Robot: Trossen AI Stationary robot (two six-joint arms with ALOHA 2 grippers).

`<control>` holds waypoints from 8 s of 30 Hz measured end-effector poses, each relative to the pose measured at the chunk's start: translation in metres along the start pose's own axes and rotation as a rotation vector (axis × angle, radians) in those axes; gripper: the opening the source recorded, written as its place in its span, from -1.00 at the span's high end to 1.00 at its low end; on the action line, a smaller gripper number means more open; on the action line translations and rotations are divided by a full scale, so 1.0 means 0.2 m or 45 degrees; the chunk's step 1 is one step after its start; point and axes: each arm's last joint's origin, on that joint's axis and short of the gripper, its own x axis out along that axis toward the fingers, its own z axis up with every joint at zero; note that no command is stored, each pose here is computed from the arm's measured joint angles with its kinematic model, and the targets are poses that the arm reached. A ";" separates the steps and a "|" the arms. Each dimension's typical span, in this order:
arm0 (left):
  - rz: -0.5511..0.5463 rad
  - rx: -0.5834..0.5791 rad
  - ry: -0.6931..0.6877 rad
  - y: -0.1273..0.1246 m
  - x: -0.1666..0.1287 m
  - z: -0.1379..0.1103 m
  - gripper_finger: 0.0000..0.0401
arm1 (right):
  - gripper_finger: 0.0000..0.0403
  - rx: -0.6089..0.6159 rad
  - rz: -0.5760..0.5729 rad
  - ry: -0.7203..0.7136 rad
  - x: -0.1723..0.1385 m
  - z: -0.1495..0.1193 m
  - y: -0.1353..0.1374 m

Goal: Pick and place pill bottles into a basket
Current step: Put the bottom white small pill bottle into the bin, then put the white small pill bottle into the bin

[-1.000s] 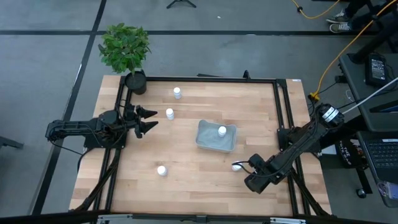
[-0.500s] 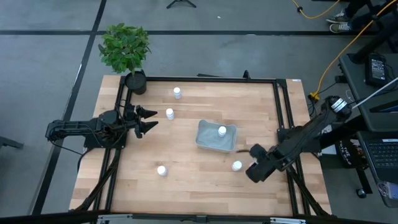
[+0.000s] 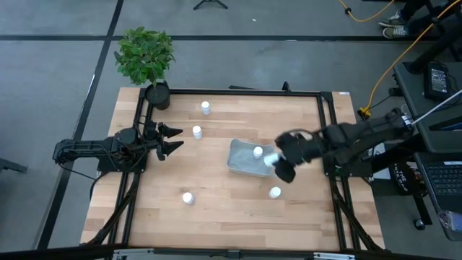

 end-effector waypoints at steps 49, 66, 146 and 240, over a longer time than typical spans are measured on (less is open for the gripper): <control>-0.181 0.138 0.124 -0.02 0.00 -0.02 -0.74 | 0.16 -0.327 -0.250 0.499 1.03 0.49 -0.17; -0.182 0.147 0.123 -0.02 0.00 -0.02 -0.74 | 0.16 -0.289 -0.213 0.397 1.07 0.50 -0.17; -0.212 0.448 0.129 -0.01 0.00 -0.03 -0.74 | -0.50 -0.474 -0.174 0.096 -0.25 0.06 0.45; -0.209 0.346 0.140 -0.02 0.00 -0.03 -0.74 | 0.16 0.439 -0.572 0.663 0.72 -0.36 0.34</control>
